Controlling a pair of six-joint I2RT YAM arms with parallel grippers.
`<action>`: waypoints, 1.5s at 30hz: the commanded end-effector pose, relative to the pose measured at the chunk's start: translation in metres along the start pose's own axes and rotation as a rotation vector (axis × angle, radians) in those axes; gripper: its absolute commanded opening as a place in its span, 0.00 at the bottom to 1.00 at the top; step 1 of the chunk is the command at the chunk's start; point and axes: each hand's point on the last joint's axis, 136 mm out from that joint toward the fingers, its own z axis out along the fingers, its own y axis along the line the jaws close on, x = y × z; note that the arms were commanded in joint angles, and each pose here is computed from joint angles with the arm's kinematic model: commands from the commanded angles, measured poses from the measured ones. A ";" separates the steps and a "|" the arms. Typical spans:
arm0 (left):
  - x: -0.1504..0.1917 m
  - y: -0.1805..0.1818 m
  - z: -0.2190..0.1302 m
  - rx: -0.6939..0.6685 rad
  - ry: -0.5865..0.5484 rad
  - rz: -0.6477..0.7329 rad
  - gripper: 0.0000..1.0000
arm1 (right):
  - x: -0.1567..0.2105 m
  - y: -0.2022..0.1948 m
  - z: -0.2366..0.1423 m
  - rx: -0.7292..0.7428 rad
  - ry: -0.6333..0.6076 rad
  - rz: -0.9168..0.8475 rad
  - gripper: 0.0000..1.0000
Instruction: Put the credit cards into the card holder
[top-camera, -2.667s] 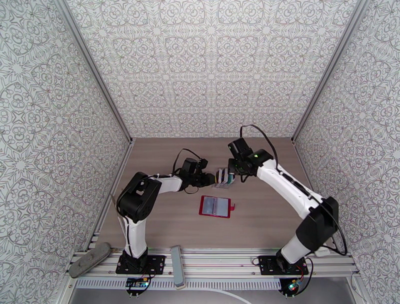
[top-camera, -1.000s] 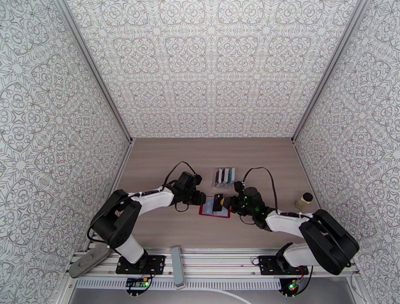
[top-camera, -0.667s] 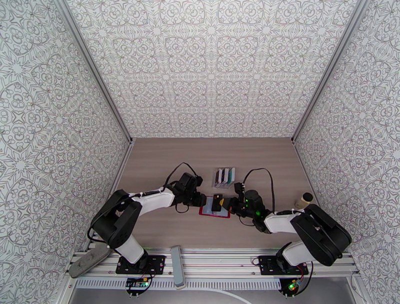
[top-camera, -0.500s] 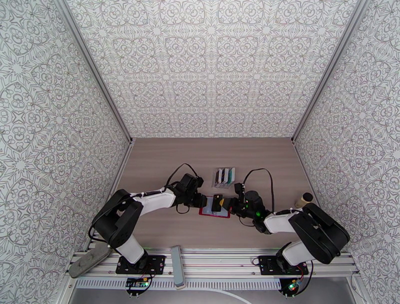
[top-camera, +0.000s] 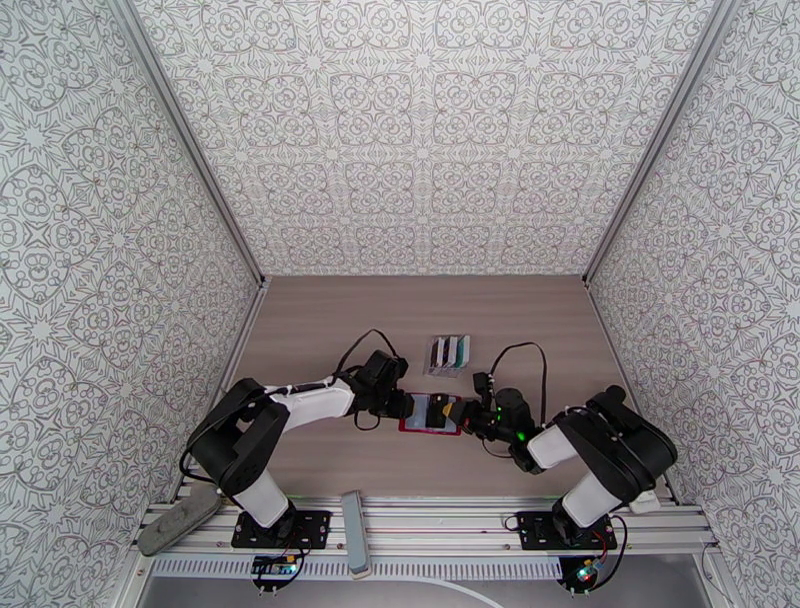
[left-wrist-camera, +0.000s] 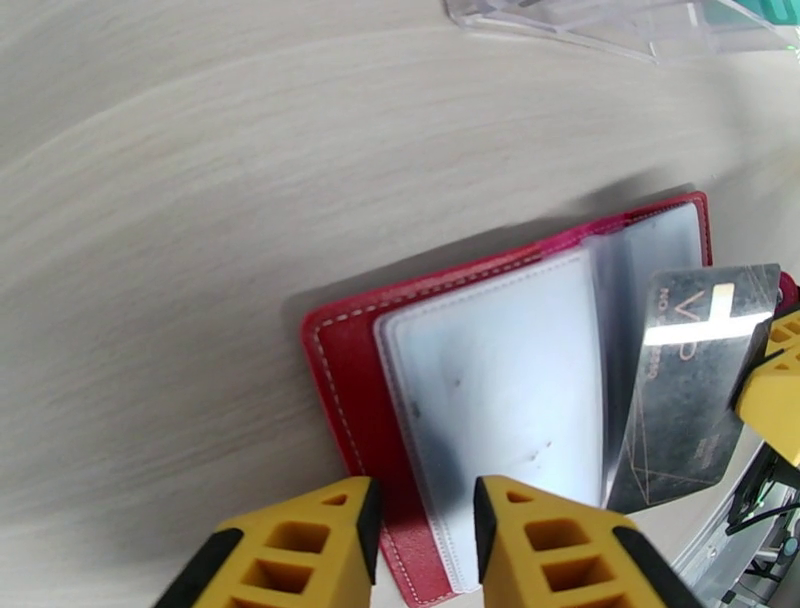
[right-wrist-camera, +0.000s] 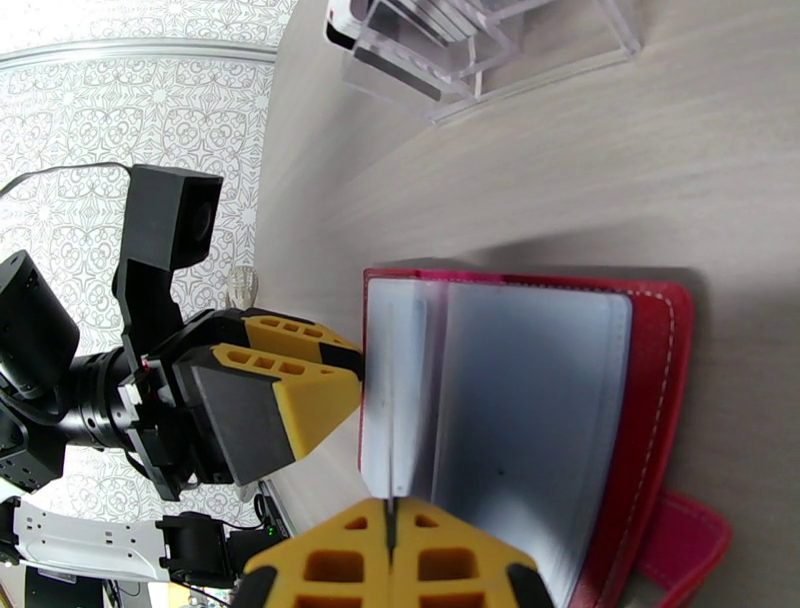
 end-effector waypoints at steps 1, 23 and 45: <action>0.020 0.011 0.011 -0.051 0.071 -0.026 0.32 | 0.002 0.004 -0.001 -0.048 0.011 0.006 0.00; 0.029 0.030 0.020 -0.122 0.093 -0.037 0.22 | -0.003 -0.009 -0.001 -0.073 0.034 0.049 0.00; 0.028 0.029 0.021 -0.110 0.089 -0.050 0.22 | -0.007 -0.014 0.002 -0.061 0.055 0.046 0.00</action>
